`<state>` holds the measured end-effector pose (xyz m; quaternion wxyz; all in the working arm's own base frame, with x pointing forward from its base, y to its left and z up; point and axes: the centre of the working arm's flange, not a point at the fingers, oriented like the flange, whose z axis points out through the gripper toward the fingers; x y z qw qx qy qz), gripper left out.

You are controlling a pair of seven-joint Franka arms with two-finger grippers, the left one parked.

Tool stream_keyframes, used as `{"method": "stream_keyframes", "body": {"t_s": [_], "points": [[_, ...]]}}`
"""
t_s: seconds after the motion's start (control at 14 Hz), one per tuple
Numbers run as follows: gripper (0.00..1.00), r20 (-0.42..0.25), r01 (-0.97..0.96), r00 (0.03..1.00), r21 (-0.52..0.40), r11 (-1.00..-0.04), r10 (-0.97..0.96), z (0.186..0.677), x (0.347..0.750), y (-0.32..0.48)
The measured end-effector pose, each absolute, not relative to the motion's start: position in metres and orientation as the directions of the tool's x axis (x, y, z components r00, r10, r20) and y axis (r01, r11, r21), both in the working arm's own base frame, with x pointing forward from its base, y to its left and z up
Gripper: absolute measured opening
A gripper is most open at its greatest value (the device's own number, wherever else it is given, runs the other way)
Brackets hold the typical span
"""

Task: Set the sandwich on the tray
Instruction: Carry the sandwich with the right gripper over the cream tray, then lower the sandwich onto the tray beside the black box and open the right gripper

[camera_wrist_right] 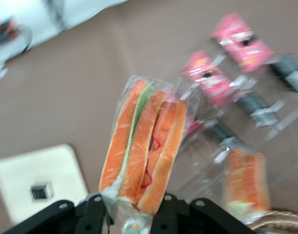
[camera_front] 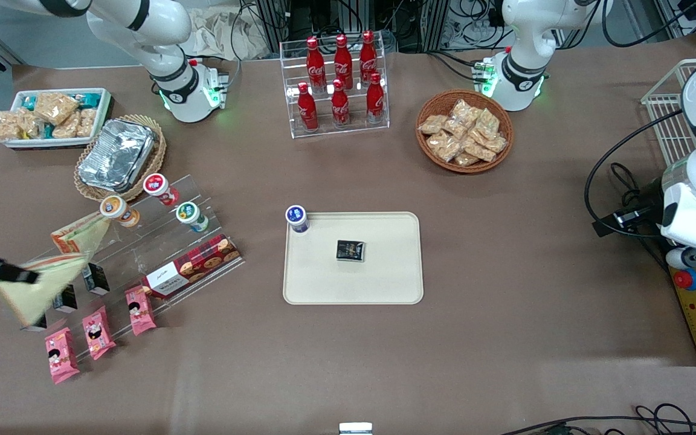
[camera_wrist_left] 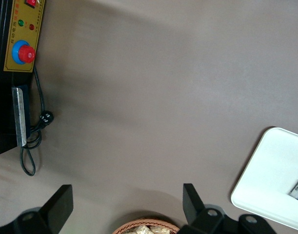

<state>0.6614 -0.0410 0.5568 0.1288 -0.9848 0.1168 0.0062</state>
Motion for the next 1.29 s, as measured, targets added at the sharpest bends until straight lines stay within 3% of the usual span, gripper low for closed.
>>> {"method": "stream_keyframes", "body": {"t_s": [0.36,0.64,1.0,1.29], "points": [[0.33,-0.012,0.127,0.991,-0.221,-0.967,0.133,0.564,0.632,0.196],[0.33,0.082,0.421,0.906,-0.077,-0.904,0.415,0.534,0.599,0.335],[0.33,0.032,0.781,0.616,0.105,-0.616,0.787,0.46,0.566,0.434],[0.34,0.021,0.908,0.387,0.164,-0.386,0.922,0.412,0.573,0.458]]}}
